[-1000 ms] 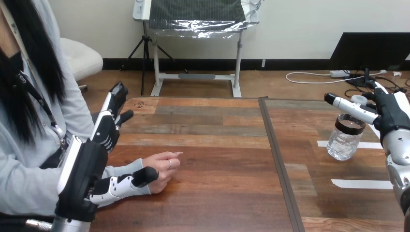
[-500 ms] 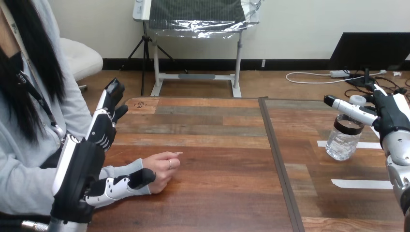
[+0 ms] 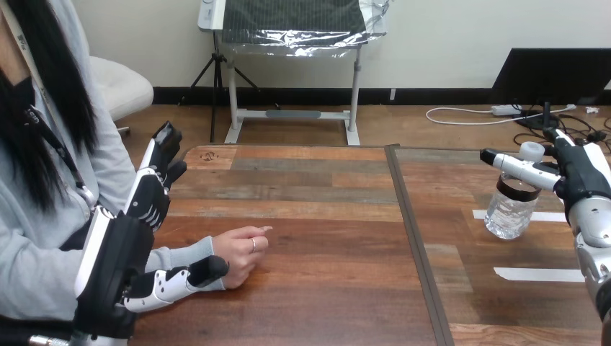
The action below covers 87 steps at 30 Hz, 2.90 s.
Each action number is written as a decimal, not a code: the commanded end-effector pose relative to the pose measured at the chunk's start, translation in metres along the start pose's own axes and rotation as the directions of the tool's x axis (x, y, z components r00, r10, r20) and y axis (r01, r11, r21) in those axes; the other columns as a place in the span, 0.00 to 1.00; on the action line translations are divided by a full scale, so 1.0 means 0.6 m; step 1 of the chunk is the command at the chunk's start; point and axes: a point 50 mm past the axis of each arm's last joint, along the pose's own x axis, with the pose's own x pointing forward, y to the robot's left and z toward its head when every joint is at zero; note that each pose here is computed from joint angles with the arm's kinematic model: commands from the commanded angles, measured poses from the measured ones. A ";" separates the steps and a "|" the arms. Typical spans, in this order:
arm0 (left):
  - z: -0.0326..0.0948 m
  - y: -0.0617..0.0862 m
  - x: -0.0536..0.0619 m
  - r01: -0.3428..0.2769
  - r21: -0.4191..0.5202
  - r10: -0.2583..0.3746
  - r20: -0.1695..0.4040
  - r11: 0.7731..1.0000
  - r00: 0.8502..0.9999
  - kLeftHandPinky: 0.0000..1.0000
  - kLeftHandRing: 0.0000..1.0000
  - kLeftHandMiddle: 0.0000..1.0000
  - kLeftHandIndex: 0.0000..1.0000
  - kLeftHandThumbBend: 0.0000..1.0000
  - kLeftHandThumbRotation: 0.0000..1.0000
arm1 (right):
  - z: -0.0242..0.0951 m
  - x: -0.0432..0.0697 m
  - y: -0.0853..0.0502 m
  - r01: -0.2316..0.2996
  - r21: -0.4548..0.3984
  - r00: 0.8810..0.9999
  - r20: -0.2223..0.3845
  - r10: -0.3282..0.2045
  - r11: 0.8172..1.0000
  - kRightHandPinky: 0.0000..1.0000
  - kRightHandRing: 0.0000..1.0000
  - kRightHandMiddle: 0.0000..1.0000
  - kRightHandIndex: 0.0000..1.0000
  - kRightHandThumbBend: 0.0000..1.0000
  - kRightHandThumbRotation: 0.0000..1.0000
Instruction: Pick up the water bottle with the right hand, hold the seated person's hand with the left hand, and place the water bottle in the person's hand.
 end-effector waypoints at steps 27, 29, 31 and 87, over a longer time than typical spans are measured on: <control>0.030 0.023 0.004 0.001 0.046 -0.004 0.080 0.999 0.997 0.96 1.00 1.00 0.98 1.00 0.55 | 0.025 0.005 0.021 -0.013 0.026 1.000 0.010 0.013 1.000 0.76 0.84 0.90 0.95 0.96 0.39; 0.031 0.023 0.004 -0.001 0.046 -0.003 0.080 0.999 0.997 0.96 1.00 1.00 0.98 1.00 0.55 | 0.025 0.005 0.022 -0.014 0.028 1.000 0.009 0.014 1.000 0.75 0.83 0.90 0.95 0.96 0.39; 0.031 0.024 0.003 -0.002 0.046 -0.001 0.079 0.999 0.997 0.96 1.00 1.00 0.97 1.00 0.55 | 0.025 0.005 0.023 -0.015 0.030 1.000 0.009 0.015 0.999 0.75 0.84 0.90 0.95 0.95 0.38; 0.044 0.019 0.004 -0.018 0.022 0.015 0.093 1.000 0.996 0.98 1.00 1.00 0.95 1.00 0.54 | 0.033 0.002 0.048 0.027 0.087 0.999 0.029 -0.030 0.996 0.59 0.66 0.69 0.68 0.91 0.00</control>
